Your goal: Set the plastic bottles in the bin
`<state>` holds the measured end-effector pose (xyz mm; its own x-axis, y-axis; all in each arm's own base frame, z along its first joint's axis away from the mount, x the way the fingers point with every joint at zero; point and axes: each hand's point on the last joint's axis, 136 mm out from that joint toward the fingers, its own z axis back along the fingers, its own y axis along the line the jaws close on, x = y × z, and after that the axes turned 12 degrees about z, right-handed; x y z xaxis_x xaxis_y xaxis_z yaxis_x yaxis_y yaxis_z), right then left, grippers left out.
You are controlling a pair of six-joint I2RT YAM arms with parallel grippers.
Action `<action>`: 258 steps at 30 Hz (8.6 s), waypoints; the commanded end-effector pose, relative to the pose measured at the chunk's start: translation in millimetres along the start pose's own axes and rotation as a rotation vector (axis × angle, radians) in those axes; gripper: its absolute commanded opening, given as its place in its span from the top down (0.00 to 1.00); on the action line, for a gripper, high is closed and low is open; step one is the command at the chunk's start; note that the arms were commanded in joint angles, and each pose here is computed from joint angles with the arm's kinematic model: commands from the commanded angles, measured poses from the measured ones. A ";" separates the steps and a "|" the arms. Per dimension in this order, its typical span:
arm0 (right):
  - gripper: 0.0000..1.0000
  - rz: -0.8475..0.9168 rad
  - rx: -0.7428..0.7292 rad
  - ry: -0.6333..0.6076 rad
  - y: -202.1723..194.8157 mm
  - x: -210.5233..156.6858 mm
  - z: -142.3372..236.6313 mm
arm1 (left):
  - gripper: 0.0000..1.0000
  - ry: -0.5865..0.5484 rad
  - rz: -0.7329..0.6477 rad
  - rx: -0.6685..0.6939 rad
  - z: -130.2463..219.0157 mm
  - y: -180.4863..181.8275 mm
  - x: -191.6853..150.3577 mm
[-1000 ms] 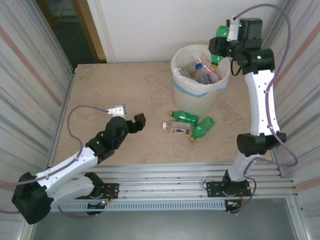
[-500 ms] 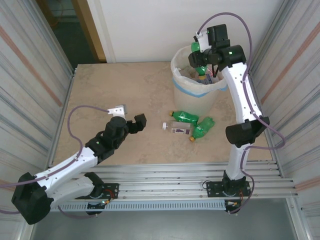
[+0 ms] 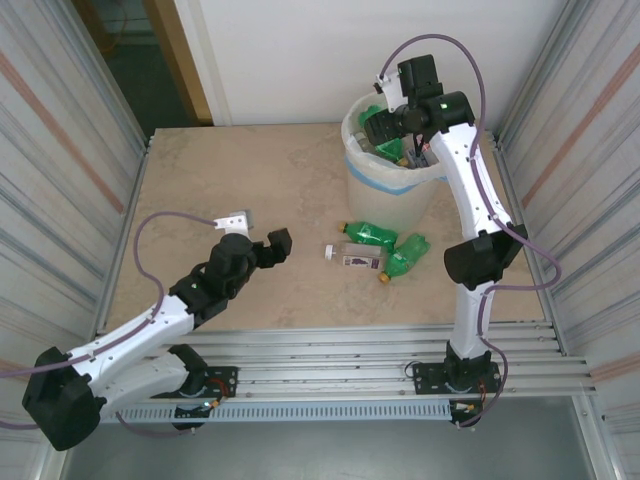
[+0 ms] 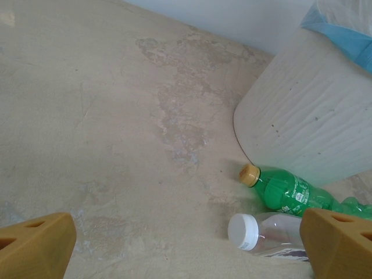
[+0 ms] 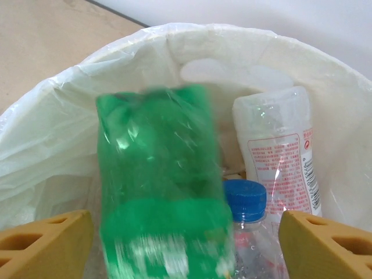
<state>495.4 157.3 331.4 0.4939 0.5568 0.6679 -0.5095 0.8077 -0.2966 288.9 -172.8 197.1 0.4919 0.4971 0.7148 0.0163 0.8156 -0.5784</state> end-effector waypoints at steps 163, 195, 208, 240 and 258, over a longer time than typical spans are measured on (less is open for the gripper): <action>0.55 -0.538 -0.055 -0.207 -114.7 -6.7 89.4 | 0.01 -0.116 0.039 0.039 35.0 39.9 10.9; 0.16 -0.322 -0.189 0.110 -99.6 -56.2 19.5 | 0.01 -0.121 0.021 0.056 30.0 35.1 16.1; 0.37 -0.335 -0.148 0.051 -93.9 -43.7 19.2 | 0.01 -0.119 0.021 0.055 29.6 35.4 15.0; 0.15 -0.226 -0.122 -0.085 -34.3 -6.2 92.3 | 0.01 -0.045 -0.038 -0.032 17.3 4.2 11.5; 0.08 0.012 0.174 0.022 154.9 -99.1 105.6 | 0.01 -0.121 0.075 0.058 27.2 40.6 10.2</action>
<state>311.2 198.1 293.8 0.5093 0.5870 0.6293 -0.6055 0.7641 -0.2226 270.2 -140.7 194.9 0.4263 0.5363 0.7285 -0.0055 0.8069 -0.5907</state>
